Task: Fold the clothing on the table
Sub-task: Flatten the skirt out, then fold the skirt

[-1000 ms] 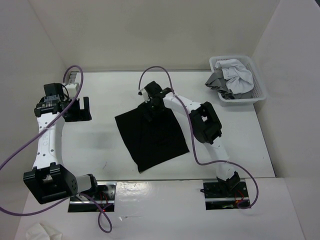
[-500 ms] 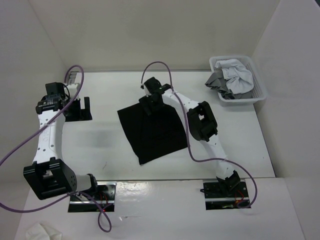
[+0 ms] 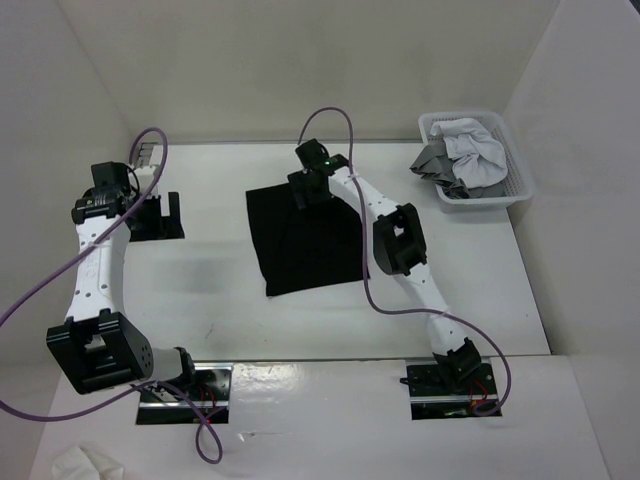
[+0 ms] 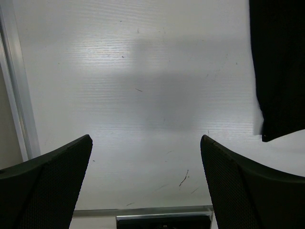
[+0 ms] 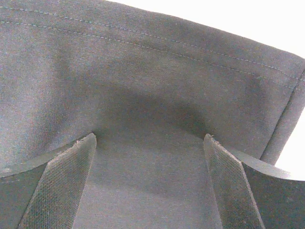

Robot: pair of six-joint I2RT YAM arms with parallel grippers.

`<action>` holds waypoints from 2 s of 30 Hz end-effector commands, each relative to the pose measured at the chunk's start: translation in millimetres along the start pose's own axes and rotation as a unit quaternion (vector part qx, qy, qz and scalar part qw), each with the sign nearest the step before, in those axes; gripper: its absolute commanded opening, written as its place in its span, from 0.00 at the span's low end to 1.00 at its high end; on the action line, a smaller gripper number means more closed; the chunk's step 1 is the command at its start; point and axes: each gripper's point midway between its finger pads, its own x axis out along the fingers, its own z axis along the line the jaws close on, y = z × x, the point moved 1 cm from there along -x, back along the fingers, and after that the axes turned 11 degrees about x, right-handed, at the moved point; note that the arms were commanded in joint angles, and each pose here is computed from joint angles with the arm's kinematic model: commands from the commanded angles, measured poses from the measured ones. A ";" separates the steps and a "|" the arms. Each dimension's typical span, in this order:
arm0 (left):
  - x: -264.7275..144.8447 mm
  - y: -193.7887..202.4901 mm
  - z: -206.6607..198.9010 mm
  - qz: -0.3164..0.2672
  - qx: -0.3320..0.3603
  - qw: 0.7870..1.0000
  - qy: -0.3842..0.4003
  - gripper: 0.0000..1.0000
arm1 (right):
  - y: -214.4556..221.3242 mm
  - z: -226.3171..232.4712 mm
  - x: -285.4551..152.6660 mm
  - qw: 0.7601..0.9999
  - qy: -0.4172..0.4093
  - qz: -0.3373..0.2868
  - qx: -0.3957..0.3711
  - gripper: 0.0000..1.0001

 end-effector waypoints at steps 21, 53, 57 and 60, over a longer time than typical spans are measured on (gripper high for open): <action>23.1 -35.6 -78.7 0.006 0.057 0.969 0.241 1.00 | -32.9 -97.7 -165.6 0.995 -0.054 -0.083 -0.011 0.98; 224.0 -151.3 -117.2 0.035 0.091 0.994 0.054 0.94 | -44.3 -134.9 -54.0 0.998 -0.058 -0.033 0.005 0.91; 236.4 -142.1 -112.2 0.051 0.087 0.994 0.037 0.88 | -50.6 -129.3 -42.3 0.997 -0.073 -0.032 0.009 0.91; 237.3 -147.0 -107.3 0.047 0.083 0.995 0.020 0.84 | -57.1 -127.3 -41.5 0.996 -0.077 -0.034 0.009 0.90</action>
